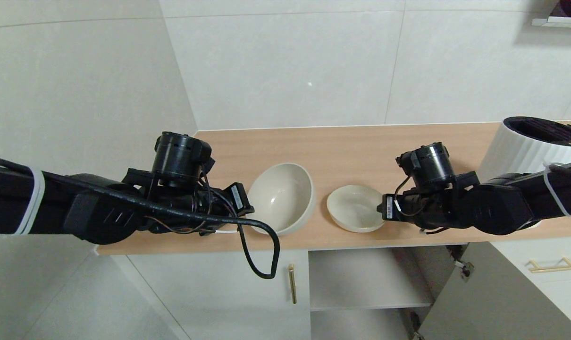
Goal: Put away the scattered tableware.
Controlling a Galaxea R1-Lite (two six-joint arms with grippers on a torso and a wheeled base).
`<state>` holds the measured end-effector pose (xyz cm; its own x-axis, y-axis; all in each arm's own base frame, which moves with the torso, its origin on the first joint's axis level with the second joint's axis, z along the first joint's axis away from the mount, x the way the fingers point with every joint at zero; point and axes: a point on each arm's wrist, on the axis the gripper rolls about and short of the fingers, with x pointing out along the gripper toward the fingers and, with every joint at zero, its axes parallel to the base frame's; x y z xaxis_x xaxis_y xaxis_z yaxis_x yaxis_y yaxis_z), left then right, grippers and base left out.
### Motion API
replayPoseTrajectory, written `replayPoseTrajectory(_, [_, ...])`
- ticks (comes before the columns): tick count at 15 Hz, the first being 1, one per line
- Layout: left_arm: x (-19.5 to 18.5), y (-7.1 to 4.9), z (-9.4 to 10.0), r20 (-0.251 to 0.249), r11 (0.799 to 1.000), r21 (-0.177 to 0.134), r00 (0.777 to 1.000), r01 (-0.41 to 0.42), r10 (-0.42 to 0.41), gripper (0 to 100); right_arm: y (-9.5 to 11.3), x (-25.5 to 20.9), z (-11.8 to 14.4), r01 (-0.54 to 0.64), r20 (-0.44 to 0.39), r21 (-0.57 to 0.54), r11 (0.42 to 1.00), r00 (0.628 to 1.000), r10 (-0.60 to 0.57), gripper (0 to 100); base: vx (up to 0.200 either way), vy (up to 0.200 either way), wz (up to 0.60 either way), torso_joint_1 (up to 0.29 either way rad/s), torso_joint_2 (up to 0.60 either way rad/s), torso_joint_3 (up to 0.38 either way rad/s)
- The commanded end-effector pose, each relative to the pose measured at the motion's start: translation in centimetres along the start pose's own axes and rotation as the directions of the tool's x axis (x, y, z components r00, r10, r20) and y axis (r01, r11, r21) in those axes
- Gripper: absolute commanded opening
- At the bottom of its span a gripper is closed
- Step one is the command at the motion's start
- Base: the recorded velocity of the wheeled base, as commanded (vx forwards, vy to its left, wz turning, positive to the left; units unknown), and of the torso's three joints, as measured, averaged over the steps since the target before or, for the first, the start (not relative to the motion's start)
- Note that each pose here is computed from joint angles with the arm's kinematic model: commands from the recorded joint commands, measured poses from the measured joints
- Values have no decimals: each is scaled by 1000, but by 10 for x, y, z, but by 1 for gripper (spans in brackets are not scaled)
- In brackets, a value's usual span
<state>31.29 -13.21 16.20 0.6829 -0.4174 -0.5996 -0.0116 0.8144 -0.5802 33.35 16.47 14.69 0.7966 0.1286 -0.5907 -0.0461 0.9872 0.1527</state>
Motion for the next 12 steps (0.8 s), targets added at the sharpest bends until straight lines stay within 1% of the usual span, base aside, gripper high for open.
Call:
replayPoseTrajectory(1, [-1, 0, 0, 2, 1000, 0, 1000, 2, -2, 0, 1, 0, 0, -2, 1, 0, 1000, 1000, 2, 0, 0, 0, 0, 0, 0, 0])
replayPoseTrajectory(5, [-3, -1, 1, 5, 1000, 1, 1000, 6, -6, 0, 0, -2, 1, -3, 3, 1, 1000, 1000, 3, 0, 0, 0, 0, 0, 0, 0])
replayPoseTrajectory(9, [-23, -6, 2, 36, 999, 13, 999, 33, -33, 0, -3, -21, 5, -23, 16, 5, 1000, 1000, 23, 0, 0, 0, 0, 0, 0, 0])
replayPoseTrajectory(10, [-36, -8, 2, 50, 999, 21, 998, 49, -50, 0, -7, -39, 6, -66, -1, 3, 998, 998, 66, 0, 0, 0, 0, 0, 0, 0])
replayPoseTrajectory(11, [-45, -8, 0, 59, 998, 35, 996, 58, -60, 0, -9, -58, 9, -132, -19, 5, 991, 991, 133, 0, 0, 0, 0, 0, 0, 0])
replayPoseTrajectory(12, [-53, -7, -2, 64, 996, 67, 996, 60, -65, 0, -11, -75, 12, -201, -43, 7, 980, 979, 201, 0, 0, 0, 0, 0, 0, 0])
